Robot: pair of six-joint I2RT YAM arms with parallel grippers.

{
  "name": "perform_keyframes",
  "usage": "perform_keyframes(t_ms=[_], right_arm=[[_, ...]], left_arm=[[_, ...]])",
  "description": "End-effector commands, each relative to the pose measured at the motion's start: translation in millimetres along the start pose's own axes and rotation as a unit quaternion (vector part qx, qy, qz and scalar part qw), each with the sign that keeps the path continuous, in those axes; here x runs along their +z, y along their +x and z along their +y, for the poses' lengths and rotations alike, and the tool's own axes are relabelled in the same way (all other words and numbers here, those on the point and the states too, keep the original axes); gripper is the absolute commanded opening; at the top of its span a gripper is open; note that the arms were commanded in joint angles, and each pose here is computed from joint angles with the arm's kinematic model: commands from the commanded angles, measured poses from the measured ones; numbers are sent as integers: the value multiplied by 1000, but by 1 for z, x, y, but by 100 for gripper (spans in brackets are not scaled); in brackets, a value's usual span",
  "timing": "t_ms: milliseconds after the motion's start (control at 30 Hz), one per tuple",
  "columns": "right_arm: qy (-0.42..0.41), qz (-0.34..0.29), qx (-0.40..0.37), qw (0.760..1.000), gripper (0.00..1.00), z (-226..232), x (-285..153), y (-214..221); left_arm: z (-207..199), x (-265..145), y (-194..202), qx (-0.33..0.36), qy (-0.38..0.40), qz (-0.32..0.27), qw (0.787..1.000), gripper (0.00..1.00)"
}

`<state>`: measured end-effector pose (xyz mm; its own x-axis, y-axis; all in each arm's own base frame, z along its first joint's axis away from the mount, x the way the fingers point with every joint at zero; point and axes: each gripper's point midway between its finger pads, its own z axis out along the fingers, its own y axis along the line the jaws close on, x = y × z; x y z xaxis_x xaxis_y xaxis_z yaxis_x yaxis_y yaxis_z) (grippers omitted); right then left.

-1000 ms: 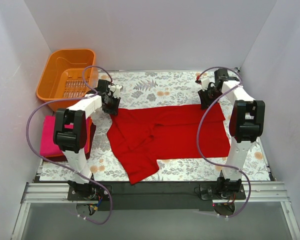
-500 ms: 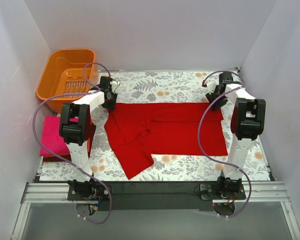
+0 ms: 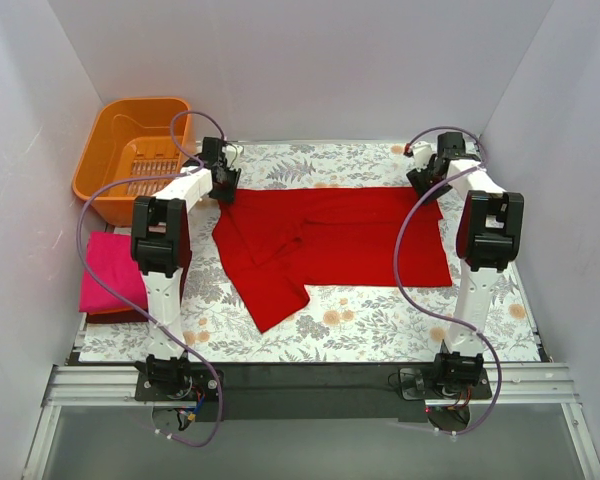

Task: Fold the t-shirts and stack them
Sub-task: Fold the tshirt

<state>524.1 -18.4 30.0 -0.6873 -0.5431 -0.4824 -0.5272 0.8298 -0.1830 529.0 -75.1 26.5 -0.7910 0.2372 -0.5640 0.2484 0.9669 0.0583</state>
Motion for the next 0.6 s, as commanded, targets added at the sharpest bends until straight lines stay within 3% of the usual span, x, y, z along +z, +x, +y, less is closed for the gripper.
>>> perform_keyframes(t_ms=[0, 167, 267, 300, 367, 400, 433, 567], right_arm=[[-1, -84, -8, 996, 56, -5, -59, -48], [-26, -135, -57, 989, 75, 11, -124, -71], [-45, -146, -107, 982, 86, 33, -165, -62], [-73, -123, -114, 983, 86, 48, -169, -45], [-105, -107, -152, 977, 86, 69, -177, -21], [-125, -91, -164, 974, 86, 80, -178, -6], [-149, -71, -169, 972, 84, 94, -181, 12], [-203, -2, -221, 954, 76, 131, -187, 82]], left_arm=[[-10, -43, -45, 19, 56, -57, 997, 26], [-42, -131, -87, 65, 149, -141, 977, 49], [-57, -156, -69, 80, 190, -121, 971, 54], [-67, -177, -67, 107, 219, -135, 960, 56], [-78, -184, -32, 122, 252, -102, 955, 56], [-84, -205, -29, 143, 267, -122, 945, 57], [-91, -203, -4, 145, 286, -101, 942, 57], [-108, -226, 33, 165, 330, -97, 924, 57]])
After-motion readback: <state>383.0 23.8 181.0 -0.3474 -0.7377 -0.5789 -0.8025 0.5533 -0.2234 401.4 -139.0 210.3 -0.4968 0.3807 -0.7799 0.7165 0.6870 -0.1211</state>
